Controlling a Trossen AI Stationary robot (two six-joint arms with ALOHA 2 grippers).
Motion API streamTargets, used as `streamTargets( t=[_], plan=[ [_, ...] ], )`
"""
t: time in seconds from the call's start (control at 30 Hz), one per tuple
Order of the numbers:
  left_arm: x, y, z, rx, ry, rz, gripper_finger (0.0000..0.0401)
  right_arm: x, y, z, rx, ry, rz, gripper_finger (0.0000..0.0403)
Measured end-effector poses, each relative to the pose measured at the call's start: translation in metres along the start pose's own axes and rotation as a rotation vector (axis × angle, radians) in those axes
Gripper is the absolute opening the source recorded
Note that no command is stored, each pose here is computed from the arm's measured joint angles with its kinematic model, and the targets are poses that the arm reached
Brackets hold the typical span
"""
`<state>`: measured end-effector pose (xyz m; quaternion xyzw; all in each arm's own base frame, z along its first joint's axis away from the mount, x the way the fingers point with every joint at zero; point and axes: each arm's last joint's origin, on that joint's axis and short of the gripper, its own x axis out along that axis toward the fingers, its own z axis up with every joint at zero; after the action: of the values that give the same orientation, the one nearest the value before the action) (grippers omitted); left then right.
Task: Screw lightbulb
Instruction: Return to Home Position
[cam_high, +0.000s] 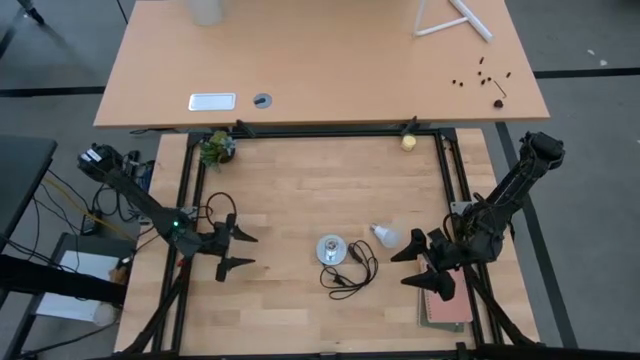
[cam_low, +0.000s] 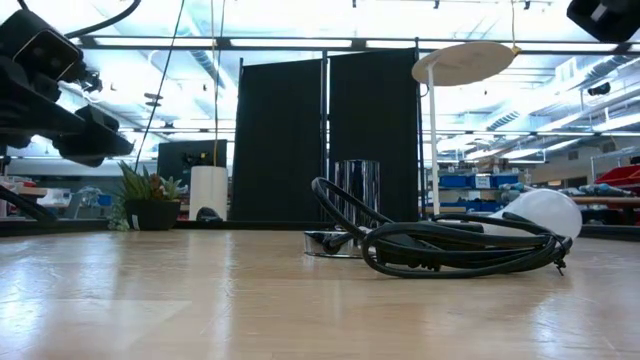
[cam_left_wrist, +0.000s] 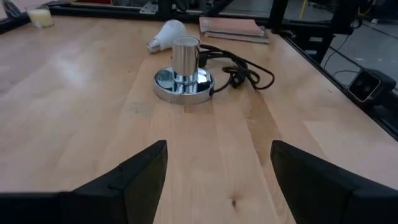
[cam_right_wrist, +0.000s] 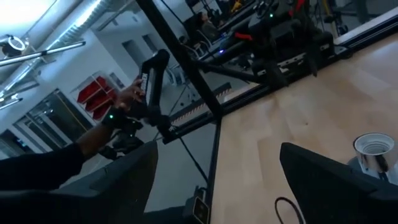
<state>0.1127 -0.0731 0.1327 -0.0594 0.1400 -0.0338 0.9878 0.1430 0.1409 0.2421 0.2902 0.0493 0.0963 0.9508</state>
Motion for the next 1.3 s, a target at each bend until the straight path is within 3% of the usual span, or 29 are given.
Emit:
streamTargets(
  t=[0.6, 0.9, 1.3],
  plan=[
    [-0.019, 0.008, 0.018, -0.102, -0.146, -0.043, 0.0290, 0.022, -0.020, -0.020, -0.102, 0.077, -0.153, 0.0346],
    [-0.022, 0.024, 0.018, -0.113, -0.150, 0.064, 0.0290, 0.027, -0.030, -0.026, -0.118, 0.085, -0.197, 0.0346],
    [-0.017, 0.043, 0.021, -0.149, -0.176, 0.239, 0.0290, 0.012, -0.062, -0.050, -0.172, 0.146, -0.257, 0.0346]
  ],
)
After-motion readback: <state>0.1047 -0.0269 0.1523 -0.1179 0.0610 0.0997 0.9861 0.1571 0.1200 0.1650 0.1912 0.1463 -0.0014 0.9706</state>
